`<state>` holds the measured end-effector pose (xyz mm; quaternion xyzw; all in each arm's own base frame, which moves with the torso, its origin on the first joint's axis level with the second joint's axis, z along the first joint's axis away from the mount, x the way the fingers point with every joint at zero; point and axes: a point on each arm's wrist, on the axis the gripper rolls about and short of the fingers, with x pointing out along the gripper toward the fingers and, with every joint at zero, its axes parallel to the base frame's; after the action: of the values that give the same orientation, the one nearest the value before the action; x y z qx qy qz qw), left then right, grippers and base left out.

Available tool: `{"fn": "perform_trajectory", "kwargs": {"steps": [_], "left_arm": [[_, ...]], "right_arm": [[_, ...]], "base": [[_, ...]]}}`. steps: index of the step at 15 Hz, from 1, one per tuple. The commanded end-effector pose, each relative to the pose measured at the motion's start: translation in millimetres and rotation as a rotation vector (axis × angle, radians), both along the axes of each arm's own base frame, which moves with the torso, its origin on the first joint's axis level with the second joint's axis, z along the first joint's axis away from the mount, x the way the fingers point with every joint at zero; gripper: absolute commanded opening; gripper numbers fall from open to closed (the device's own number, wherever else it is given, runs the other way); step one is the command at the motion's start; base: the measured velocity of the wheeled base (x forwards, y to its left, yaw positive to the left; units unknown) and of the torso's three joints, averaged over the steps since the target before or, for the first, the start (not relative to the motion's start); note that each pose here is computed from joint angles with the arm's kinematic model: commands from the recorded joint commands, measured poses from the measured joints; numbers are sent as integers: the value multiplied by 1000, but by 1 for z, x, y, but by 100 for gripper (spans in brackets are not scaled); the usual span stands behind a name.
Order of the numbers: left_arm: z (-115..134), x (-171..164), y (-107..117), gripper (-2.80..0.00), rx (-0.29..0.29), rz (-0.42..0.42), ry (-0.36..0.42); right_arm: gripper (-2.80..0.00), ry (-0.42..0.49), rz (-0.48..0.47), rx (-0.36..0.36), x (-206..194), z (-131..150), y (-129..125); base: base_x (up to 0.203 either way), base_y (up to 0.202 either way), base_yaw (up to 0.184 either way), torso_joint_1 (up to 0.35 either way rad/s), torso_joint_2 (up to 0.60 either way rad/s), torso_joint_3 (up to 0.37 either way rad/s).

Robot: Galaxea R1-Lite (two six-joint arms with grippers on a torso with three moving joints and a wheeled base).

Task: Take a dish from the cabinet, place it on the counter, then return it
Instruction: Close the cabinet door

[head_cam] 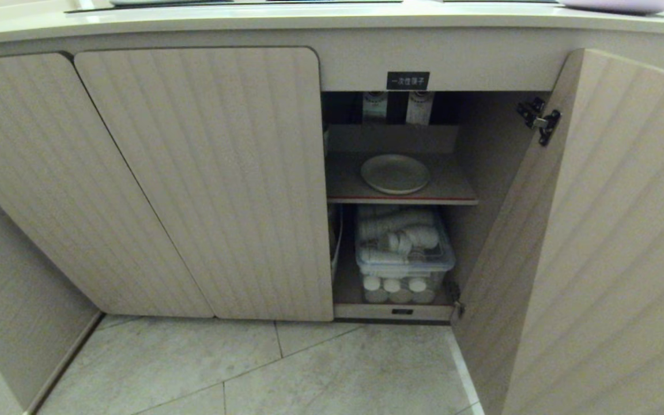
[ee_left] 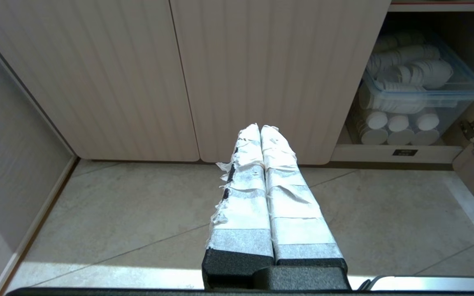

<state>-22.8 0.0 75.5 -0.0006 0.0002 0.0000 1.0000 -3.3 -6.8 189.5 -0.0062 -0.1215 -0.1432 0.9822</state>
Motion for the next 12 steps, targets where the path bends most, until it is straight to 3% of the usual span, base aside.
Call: {"fn": "perform_trajectory", "kwargs": {"steps": [1, 12], "left_arm": [[0, 0, 0, -280, 0, 0, 0], [0, 0, 0, -280, 0, 0, 0]], "right_arm": [[-280, 5, 29, 6, 2, 0, 0], [-280, -14, 185, 14, 0, 0, 0]], "base": [[0, 0, 0, 0, 0, 0], [0, 0, 0, 0, 0, 0]]}}
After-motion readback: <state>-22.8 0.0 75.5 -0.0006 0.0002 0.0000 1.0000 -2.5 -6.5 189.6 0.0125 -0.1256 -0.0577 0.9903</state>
